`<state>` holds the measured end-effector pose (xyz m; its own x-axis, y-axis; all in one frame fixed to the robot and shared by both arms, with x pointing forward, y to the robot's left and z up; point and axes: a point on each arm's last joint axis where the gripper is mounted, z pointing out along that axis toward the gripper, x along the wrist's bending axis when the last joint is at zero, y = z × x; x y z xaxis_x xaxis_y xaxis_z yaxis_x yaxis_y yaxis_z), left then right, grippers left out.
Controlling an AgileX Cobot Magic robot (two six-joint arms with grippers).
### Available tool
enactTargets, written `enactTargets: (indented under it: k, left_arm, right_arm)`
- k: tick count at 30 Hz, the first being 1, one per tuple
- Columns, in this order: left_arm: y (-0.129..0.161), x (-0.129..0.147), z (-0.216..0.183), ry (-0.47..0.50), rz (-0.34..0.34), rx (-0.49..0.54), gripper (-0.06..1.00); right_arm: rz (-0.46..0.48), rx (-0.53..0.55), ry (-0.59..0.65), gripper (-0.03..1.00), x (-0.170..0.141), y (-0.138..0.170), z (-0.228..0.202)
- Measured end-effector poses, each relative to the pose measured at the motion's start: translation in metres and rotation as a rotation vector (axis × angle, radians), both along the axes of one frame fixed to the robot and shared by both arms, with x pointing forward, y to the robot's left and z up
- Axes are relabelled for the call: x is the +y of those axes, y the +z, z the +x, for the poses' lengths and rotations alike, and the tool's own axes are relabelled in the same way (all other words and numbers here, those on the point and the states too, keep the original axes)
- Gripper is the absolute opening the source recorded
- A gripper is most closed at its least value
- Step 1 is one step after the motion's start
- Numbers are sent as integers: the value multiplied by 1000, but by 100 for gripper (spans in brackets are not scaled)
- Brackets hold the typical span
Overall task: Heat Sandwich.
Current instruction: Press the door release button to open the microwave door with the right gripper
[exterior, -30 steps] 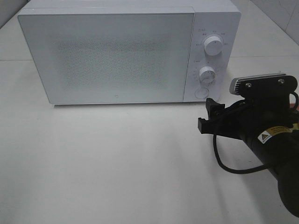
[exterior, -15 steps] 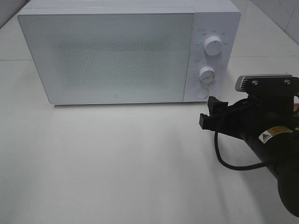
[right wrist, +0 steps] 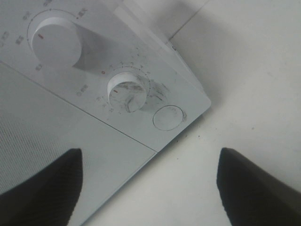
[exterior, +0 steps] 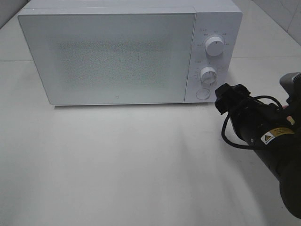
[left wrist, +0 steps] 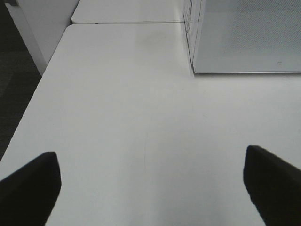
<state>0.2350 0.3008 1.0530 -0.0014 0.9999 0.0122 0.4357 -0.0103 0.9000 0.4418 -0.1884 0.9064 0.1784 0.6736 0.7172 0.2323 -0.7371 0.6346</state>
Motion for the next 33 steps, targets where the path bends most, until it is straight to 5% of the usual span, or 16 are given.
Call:
enactTargets:
  k: [3,7,11,16,19,21,25,33]
  left_arm:
    - [0,0,0,0,0,0,99]
    - [0,0,0,0,0,0,99]
    - [0,0,0,0,0,0,99]
    - [0,0,0,0,0,0,99]
    - [0,0,0,0,0,0,99]
    - [0,0,0,0,0,0,99]
    - [0,0,0,0,0,0,99]
    - [0,0,0,0,0,0,99]
  right_arm:
    - [229,38,-69,76,0,-2,-1]
    - [401,64,-125,74,0,-4,-1]
    - [497,79,-157,70,1,-4,-1]
    - [658,129,-220,50,1,-8,-3]
    - [684,144,-233,38,1,-9,-3]
    - [691,157,-239,17,1,-10,-4]
    - [694,180,-245,4,2,-12,-5]
    - [690,204,-243,1,2,-14,-5]
